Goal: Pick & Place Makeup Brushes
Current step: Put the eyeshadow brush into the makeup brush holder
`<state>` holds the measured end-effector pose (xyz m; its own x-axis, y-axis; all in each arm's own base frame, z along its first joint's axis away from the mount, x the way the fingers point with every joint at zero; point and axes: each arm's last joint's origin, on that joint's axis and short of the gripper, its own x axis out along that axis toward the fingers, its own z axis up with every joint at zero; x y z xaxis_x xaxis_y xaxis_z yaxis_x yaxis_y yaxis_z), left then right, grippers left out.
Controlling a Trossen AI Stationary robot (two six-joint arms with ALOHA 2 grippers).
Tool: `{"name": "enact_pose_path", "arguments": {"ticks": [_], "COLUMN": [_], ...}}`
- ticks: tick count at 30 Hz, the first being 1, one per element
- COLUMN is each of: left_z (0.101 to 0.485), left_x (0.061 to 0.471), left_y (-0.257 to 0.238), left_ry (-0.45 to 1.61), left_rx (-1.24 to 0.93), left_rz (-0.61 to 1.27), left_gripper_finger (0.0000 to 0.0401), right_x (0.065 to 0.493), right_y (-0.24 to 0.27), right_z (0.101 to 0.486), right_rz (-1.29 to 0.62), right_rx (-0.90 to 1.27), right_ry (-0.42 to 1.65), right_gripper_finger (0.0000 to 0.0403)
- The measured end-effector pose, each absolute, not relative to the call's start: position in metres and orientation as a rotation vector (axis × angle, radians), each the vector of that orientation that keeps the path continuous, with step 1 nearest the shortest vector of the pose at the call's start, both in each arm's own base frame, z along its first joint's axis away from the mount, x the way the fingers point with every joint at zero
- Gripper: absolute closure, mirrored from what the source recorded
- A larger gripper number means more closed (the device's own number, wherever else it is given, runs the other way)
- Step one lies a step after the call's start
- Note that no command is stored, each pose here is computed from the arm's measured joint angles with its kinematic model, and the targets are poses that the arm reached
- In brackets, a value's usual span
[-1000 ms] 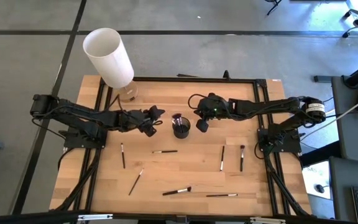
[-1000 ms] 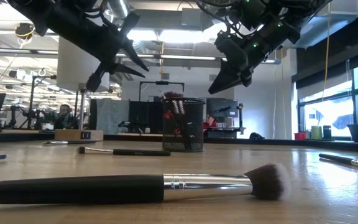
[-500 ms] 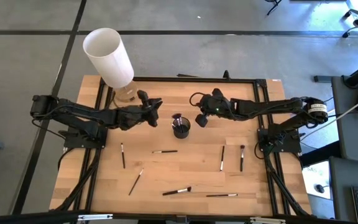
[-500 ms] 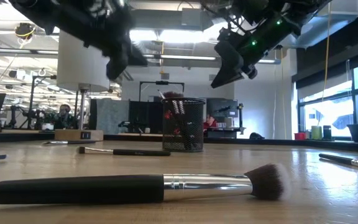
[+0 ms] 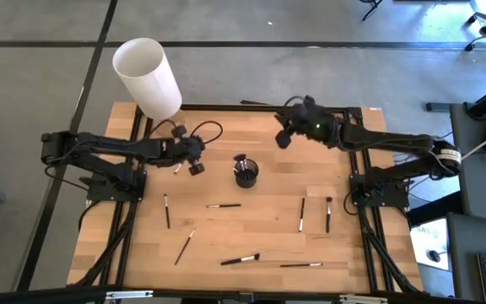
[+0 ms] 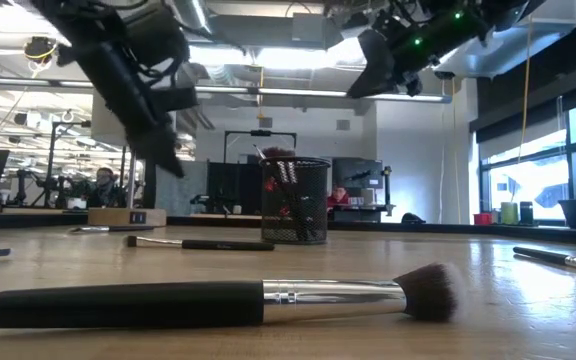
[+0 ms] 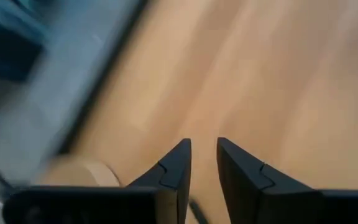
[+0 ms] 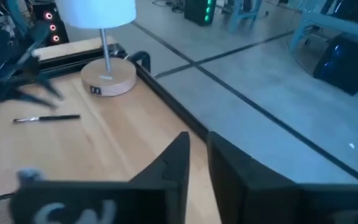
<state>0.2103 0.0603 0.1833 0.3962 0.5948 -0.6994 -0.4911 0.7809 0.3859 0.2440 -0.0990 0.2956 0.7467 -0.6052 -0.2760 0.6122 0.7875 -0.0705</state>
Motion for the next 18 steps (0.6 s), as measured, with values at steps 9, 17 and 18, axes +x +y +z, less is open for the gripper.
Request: {"name": "enact_pose_path", "arguments": {"ticks": [9, 17, 18], "left_z": [0.188, 0.159, 0.157], "left_x": [0.185, 0.169, 0.168], "left_y": [0.041, 0.027, 0.026], "left_ry": [1.271, 1.271, 1.266], "left_rx": [-0.448, -0.485, -0.489], "left_rz": [0.691, 0.856, 0.876], "left_gripper_finger": [0.0306, 0.0291, 0.0285], "right_x": [0.238, 0.239, 0.239], "right_y": [-0.127, -0.132, -0.132], "right_z": [0.289, 0.292, 0.292], "right_rz": [-0.690, -0.575, -0.569], "right_rx": [0.030, 0.038, 0.040], "right_ry": [0.322, 0.271, 0.271], "right_gripper_finger": [0.0285, 0.0280, 0.0280]}}
